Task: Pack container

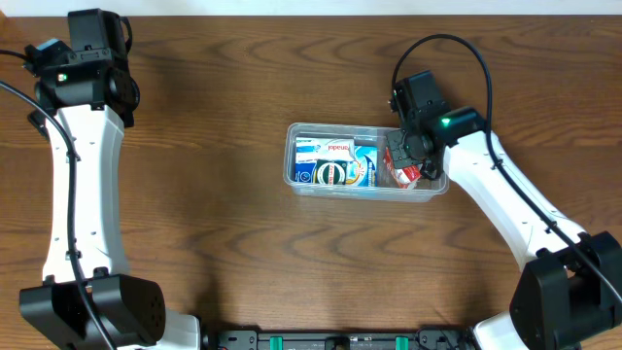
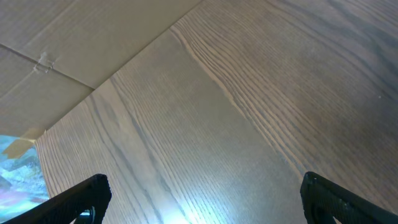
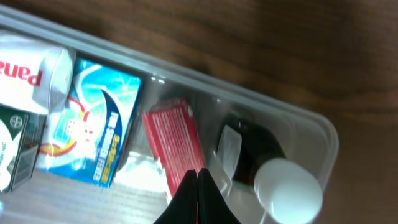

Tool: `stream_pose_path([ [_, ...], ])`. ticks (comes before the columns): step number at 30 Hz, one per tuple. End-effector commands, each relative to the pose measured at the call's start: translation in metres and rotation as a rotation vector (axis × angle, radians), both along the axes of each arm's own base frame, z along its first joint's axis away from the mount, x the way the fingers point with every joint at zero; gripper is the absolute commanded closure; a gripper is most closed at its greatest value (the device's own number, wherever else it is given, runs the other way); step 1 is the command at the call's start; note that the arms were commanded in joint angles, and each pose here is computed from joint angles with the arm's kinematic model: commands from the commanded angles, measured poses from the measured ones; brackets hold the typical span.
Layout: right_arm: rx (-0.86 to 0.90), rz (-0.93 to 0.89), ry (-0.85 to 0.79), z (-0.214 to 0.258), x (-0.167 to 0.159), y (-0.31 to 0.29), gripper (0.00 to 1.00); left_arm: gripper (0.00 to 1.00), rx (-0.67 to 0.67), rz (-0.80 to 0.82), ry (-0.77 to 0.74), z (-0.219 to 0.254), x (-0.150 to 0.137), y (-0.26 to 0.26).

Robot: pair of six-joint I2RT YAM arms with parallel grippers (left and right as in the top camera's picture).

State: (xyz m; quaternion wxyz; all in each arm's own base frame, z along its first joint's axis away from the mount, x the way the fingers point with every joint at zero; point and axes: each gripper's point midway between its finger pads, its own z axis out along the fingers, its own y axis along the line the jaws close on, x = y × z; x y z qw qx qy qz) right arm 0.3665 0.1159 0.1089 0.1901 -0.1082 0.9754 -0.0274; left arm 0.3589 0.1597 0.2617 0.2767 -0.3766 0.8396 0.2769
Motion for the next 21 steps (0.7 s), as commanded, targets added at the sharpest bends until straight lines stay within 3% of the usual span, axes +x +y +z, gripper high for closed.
stream_pose_path([
  [1,-0.013,0.016,0.002,-0.013,-0.002,0.001,0.99,0.02,0.011,0.004,0.007,0.0,-0.001,0.002],
  [21,-0.109,-0.018,-0.053,-0.028,0.003,-0.017,0.99,0.02,0.011,0.004,0.007,0.0,-0.001,0.002],
])
